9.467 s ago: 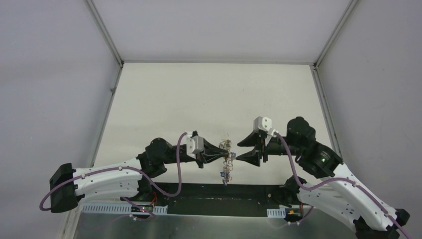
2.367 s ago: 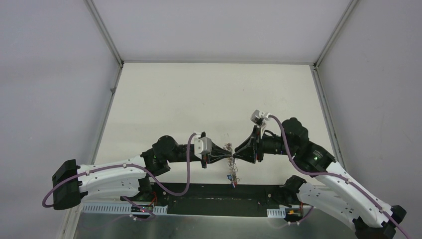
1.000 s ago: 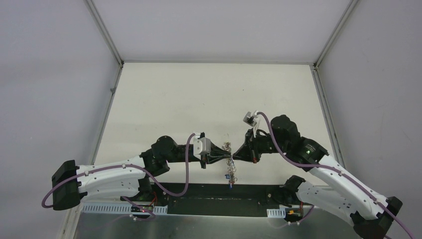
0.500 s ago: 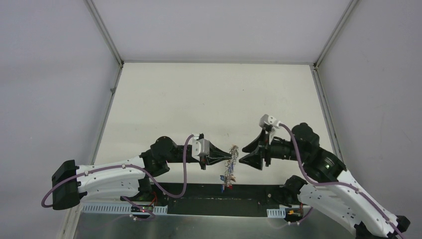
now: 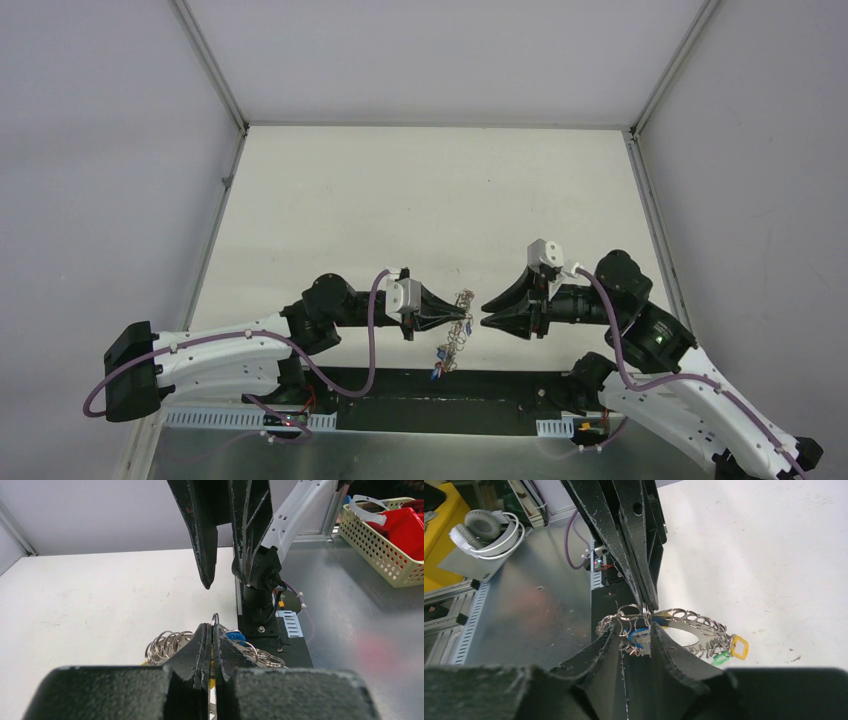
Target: Put the keys on the keyring
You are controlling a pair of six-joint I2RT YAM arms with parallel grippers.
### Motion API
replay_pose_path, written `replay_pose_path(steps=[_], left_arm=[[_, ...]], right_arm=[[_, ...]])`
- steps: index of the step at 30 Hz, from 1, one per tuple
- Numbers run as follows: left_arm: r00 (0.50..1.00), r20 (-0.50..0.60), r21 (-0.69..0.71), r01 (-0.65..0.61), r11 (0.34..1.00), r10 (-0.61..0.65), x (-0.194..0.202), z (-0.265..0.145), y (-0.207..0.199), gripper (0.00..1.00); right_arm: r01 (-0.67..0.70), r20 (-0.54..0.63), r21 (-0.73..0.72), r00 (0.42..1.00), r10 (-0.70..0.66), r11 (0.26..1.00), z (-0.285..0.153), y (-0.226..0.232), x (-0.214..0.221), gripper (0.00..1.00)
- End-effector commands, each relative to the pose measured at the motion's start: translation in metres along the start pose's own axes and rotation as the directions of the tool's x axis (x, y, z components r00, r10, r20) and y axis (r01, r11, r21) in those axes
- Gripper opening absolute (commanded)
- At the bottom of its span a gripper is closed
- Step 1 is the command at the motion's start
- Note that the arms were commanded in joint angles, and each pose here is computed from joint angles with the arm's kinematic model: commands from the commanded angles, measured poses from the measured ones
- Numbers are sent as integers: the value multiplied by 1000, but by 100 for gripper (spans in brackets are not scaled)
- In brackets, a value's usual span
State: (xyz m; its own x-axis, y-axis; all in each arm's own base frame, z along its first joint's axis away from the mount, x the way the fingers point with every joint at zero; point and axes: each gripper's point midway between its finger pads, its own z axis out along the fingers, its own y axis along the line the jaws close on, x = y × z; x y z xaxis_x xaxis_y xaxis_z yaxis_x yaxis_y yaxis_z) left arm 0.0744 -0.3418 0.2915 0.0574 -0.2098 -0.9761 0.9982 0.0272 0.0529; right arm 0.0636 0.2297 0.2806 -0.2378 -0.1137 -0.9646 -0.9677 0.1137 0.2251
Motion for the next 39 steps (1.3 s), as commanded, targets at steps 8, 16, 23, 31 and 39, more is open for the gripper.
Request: replay_pose_path(steps=[8,16,23,31,39], left_arm=[[990,133,5,-44,999,43,-42,5,-2,0],[989,138,6,-46,999,45,-45,5,-2,0],[990,136,9,-46,999,44,-44,6,-2,0],[991,129,4,-42,999,42,-42,5,-1,0],[997,69,-53,-13,998,17,-34,-1,7,31]], right_arm=[[34,12,-106,999,-33,994,18,3,-2,31],[9,-5,-107,1000,-10,994,25,-3,8,30],[13,-6,-108,1000,-14,994,29,-6,8,13],[8,-25,-80,1000,-10,997,26,-10,11,0],[40,-213,39,977,-31,998,9,-27,39,0]])
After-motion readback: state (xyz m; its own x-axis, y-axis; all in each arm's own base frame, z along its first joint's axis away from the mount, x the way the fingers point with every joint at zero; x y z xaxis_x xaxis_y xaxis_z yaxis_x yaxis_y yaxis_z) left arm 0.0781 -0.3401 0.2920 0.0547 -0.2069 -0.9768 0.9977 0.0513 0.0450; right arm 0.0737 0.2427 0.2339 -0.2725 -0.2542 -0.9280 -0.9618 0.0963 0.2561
